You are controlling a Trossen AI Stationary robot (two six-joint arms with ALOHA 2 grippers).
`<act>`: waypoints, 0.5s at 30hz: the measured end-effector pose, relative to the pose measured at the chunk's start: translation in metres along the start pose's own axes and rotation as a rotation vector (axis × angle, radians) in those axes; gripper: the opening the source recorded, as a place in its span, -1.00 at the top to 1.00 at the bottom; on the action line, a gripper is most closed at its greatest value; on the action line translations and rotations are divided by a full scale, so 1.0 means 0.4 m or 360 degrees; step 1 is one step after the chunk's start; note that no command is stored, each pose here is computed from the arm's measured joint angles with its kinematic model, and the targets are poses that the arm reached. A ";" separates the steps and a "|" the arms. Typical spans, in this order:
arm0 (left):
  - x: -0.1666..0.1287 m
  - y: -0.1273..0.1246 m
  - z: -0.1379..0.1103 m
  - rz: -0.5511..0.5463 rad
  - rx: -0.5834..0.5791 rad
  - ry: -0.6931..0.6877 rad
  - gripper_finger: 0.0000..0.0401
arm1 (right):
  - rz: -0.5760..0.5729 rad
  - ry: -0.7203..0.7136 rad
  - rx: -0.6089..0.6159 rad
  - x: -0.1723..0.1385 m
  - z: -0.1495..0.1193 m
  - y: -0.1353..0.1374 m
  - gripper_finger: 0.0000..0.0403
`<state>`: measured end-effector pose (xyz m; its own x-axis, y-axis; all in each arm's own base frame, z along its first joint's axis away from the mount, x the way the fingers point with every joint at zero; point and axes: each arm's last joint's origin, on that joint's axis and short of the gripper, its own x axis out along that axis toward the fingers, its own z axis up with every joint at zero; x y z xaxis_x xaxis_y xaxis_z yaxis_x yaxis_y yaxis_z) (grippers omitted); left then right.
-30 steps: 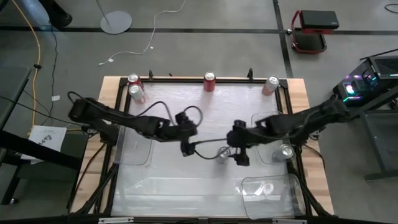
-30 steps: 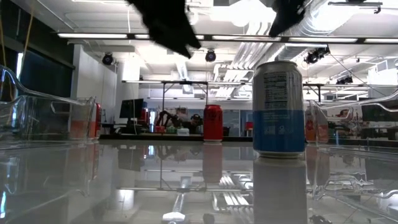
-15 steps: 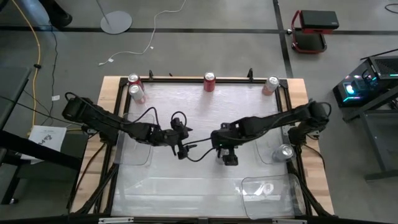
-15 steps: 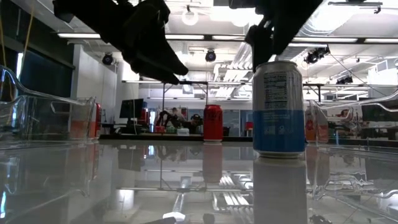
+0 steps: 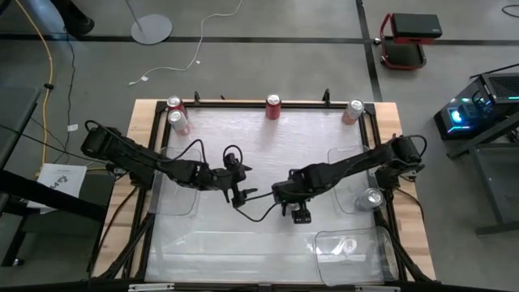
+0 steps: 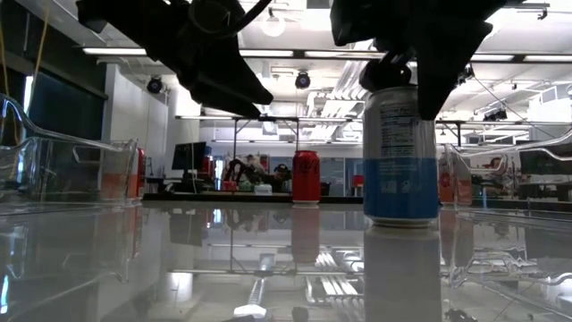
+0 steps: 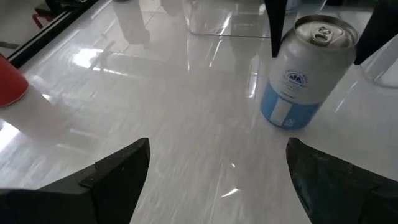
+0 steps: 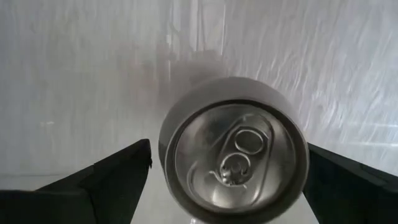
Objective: Sort soda cans
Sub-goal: Put the blue-white soda can into the right transparent bin
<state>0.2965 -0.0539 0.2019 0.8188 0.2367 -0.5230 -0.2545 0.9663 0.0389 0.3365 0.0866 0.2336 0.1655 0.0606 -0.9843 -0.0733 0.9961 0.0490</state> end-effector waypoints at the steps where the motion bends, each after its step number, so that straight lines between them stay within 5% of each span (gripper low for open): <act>1: 0.000 0.000 0.001 -0.0001 -0.0001 -0.0003 -0.76 | -0.0001 -0.0009 0.0001 0.002 0.001 -0.001 -0.84; 7: 0.000 -0.001 0.004 -0.0005 -0.0011 -0.0025 -0.76 | -0.0015 -0.0066 -0.0005 0.018 0.004 -0.002 -0.80; 15: 0.000 -0.001 0.004 -0.0006 -0.0012 -0.0027 -0.76 | -0.0024 -0.0065 0.0002 0.018 0.003 -0.003 -0.41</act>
<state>0.2975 -0.0541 0.2034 0.8284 0.2348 -0.5085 -0.2551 0.9664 0.0307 0.3392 0.0861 0.2265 0.2066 0.0482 -0.9772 -0.0693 0.9970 0.0345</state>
